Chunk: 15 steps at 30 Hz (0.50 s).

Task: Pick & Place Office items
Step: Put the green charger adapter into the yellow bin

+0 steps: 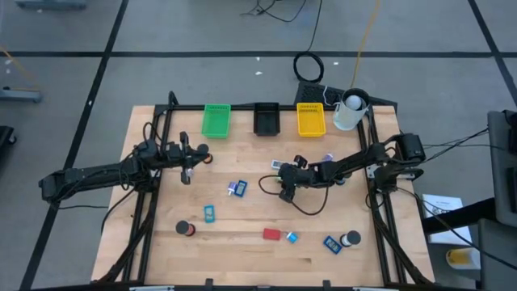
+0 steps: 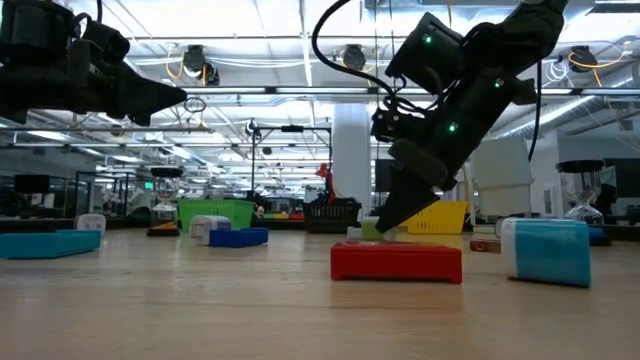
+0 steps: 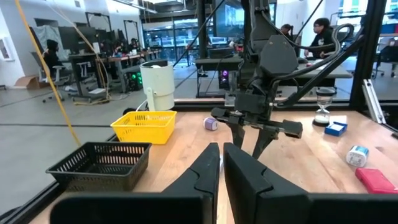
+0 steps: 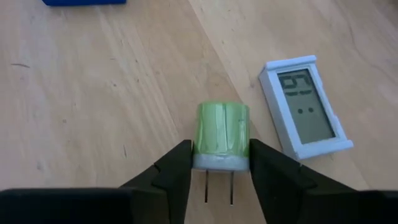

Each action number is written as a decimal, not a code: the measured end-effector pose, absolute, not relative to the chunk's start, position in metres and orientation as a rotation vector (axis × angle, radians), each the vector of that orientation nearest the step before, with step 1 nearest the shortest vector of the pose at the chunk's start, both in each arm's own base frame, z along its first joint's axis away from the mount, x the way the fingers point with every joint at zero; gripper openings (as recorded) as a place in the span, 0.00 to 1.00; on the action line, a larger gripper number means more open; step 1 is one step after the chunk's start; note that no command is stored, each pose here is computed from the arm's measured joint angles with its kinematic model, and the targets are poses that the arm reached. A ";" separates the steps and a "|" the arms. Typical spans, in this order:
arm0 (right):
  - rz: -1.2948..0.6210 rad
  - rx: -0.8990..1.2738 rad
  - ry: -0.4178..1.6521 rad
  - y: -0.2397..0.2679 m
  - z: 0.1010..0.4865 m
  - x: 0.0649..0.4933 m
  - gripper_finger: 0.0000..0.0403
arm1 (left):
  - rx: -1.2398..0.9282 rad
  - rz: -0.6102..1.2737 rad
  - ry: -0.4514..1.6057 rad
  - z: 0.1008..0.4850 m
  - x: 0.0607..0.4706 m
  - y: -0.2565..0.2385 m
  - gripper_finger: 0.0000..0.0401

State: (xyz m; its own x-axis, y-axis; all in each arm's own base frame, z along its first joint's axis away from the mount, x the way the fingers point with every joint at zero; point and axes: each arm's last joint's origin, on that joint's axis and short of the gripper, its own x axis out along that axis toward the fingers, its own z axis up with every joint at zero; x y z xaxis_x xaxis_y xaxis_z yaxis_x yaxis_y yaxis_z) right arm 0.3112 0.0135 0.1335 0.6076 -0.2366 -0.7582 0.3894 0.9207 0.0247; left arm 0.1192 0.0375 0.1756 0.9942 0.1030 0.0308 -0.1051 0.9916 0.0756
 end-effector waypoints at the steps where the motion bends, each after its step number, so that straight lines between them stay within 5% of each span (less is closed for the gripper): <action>1: -0.356 0.200 0.836 0.014 0.136 0.311 0.37 | 0.077 0.104 -0.027 0.176 0.119 0.038 0.08; 8: -0.344 0.215 0.753 0.005 0.172 0.301 0.35 | 0.082 0.101 -0.026 0.176 0.119 0.037 0.08; 15: -0.567 0.286 0.632 -0.064 0.224 0.264 0.36 | 0.076 0.101 -0.018 0.175 0.119 0.037 0.08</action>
